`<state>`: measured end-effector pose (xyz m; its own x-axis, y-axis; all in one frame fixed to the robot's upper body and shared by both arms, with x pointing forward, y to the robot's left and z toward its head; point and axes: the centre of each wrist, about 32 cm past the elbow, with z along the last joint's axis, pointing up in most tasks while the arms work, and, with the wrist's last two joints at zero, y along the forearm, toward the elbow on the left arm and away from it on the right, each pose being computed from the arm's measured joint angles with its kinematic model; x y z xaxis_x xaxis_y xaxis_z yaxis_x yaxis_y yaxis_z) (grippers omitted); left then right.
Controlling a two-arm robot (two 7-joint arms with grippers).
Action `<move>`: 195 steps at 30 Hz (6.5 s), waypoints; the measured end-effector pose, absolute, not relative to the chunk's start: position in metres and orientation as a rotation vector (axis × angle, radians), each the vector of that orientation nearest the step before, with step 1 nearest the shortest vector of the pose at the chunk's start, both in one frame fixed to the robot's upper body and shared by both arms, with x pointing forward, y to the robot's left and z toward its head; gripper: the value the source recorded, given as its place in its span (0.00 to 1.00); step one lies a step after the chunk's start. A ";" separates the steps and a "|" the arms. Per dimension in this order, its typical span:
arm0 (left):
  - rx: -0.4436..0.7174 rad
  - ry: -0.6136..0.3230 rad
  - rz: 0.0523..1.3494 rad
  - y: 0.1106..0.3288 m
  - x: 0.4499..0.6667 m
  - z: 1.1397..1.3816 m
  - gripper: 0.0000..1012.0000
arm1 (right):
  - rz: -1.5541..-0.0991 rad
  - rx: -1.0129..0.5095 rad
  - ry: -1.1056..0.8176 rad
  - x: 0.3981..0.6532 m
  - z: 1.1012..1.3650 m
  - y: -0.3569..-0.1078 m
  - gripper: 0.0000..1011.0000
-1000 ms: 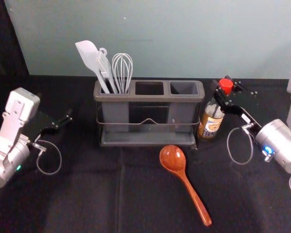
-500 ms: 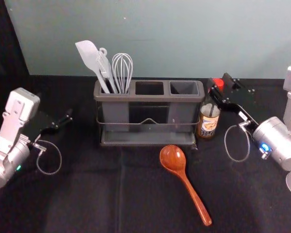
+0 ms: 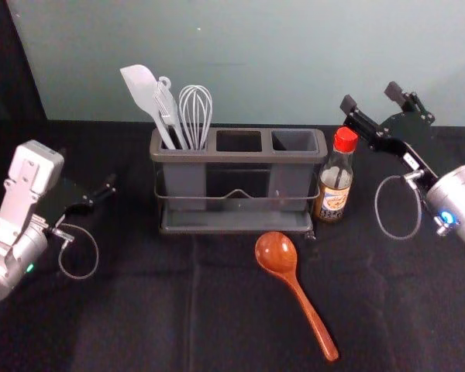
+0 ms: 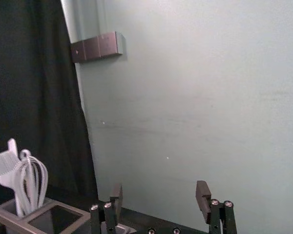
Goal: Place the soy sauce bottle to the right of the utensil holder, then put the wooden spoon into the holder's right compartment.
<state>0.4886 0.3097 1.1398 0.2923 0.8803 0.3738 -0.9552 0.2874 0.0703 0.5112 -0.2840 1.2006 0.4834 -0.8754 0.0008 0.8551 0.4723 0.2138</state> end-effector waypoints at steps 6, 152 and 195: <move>0.305 -0.285 1.248 0.310 0.489 1.140 0.99 | -1.019 0.195 -0.143 0.497 1.209 -0.283 0.99; 0.304 -0.285 1.248 0.310 0.489 1.140 0.99 | -1.010 -0.652 0.320 0.482 1.202 -0.156 0.99; 0.304 -0.285 1.248 0.310 0.489 1.140 0.99 | -0.847 -0.237 0.071 0.420 1.242 -0.237 0.83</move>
